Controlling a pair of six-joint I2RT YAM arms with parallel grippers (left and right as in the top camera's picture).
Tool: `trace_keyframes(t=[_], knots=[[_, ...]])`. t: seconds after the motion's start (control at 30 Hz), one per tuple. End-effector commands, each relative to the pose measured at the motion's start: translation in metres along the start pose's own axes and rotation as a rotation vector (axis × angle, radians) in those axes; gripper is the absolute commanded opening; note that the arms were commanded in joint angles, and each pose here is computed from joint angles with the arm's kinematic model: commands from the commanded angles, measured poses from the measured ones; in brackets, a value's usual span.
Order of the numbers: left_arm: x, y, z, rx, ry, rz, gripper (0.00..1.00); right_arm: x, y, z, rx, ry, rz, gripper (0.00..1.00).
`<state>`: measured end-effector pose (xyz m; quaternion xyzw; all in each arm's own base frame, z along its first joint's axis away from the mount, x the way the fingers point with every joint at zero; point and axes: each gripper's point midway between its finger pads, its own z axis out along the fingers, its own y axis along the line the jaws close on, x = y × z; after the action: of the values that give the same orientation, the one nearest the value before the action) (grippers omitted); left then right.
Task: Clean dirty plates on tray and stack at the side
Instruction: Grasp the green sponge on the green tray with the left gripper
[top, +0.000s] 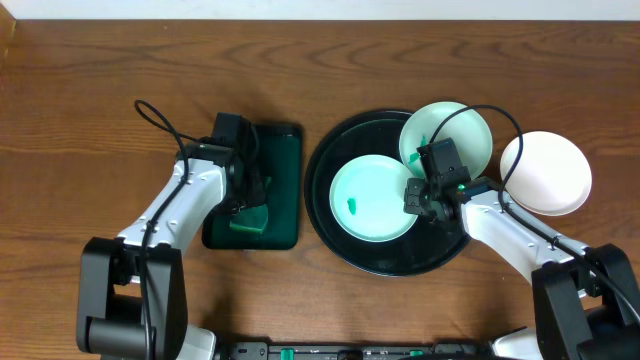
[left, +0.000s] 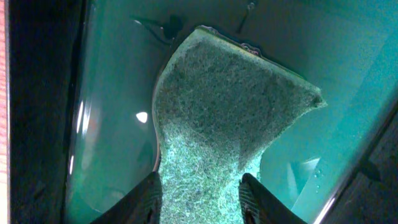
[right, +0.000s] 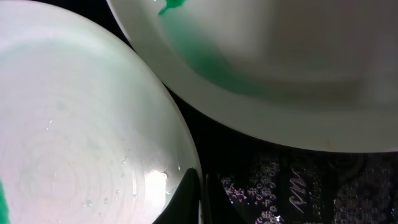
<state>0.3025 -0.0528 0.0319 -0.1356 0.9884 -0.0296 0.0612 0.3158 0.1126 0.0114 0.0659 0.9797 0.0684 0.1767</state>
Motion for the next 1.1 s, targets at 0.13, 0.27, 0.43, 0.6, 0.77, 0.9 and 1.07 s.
trace_keyframes(t=[0.13,0.27,0.43,0.6,0.77,0.9,1.07], knots=[[0.001,0.002,0.005,-0.013,0.001,0.051,0.37,0.000,-0.005,-0.001,0.027,-0.017,0.015,0.01],[0.002,0.002,0.011,-0.008,-0.011,0.059,0.37,0.000,-0.005,-0.001,0.027,-0.017,0.014,0.01],[0.004,0.002,0.019,0.002,-0.024,0.067,0.37,0.000,-0.005,-0.001,0.027,-0.016,0.015,0.01],[0.006,-0.004,0.020,0.042,-0.017,0.119,0.37,0.000,-0.005,-0.001,0.027,-0.017,0.014,0.01],[0.003,-0.006,0.019,0.045,-0.025,0.156,0.38,0.000,-0.005,-0.001,0.026,-0.017,0.015,0.02],[0.003,-0.006,0.018,0.045,-0.025,0.179,0.38,0.000,-0.005,-0.001,0.026,-0.017,0.015,0.01],[0.001,-0.007,0.017,0.047,-0.032,0.198,0.42,0.000,-0.005,-0.001,0.027,-0.016,0.015,0.02]])
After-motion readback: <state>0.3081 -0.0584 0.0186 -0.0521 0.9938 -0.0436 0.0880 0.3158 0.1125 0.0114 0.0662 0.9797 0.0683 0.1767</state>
